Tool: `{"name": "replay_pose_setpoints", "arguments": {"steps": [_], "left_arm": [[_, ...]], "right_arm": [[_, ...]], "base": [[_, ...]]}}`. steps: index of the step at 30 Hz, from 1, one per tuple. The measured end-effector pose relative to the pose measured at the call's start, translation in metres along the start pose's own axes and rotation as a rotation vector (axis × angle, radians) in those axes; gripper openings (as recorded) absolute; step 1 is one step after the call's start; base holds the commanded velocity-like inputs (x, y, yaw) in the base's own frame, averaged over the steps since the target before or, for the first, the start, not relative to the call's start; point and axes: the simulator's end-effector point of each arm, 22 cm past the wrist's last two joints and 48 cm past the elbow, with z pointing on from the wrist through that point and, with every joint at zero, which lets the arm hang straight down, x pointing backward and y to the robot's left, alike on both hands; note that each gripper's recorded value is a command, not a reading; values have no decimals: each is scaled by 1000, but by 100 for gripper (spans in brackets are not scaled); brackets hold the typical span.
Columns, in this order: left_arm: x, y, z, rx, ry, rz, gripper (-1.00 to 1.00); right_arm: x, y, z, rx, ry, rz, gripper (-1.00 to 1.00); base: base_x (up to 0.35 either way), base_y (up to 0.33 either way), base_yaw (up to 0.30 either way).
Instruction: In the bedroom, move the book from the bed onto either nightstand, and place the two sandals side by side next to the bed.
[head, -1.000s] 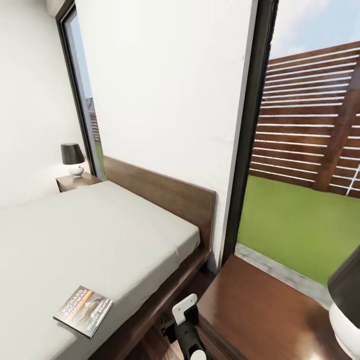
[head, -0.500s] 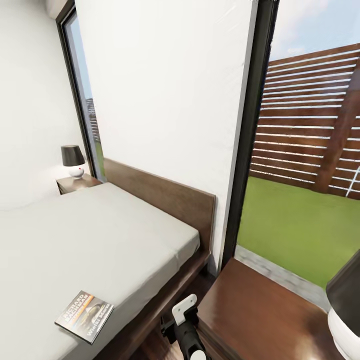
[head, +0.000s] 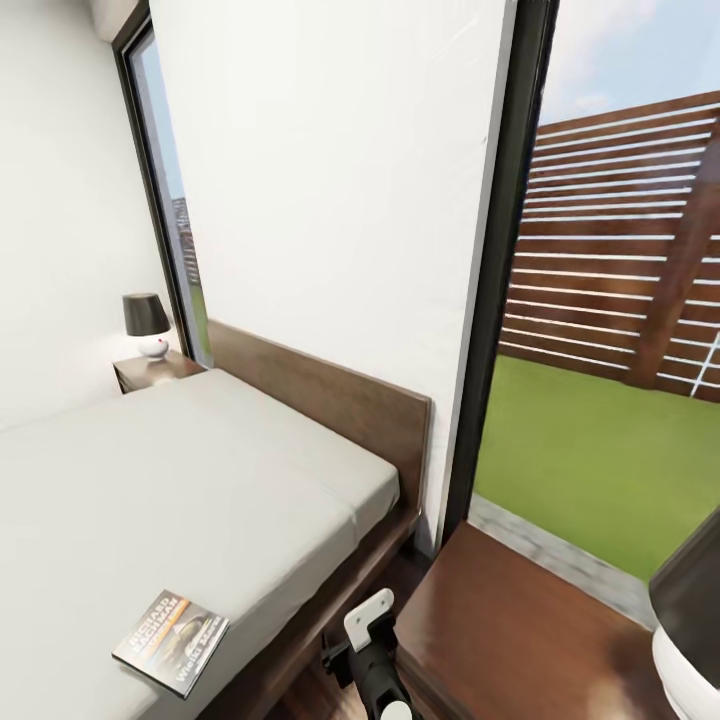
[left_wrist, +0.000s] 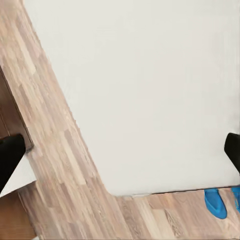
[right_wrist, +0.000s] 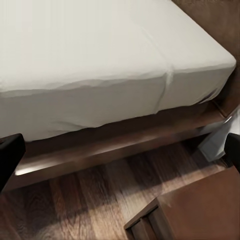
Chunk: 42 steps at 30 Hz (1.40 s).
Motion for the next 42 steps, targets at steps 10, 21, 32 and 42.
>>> {"name": "replay_pose_setpoints", "arguments": {"steps": [10,21,32,42], "left_arm": [[-20,-112,8,141,-6,92,100],[-20,-138,-3,201,1,117,100],[-3,-136,-10,220,34,145,100],[5,-150,-18,238,50,186,100]], "right_arm": [[-17,-4,-7,0,1,0,100],[-31,-9,-14,0,8,-4,100],[-45,-14,-19,2,15,-9,100],[-59,-18,-26,1,18,-11,100]], "base": [[0,0,0],[0,0,0],[0,0,0],[0,0,0]]}}
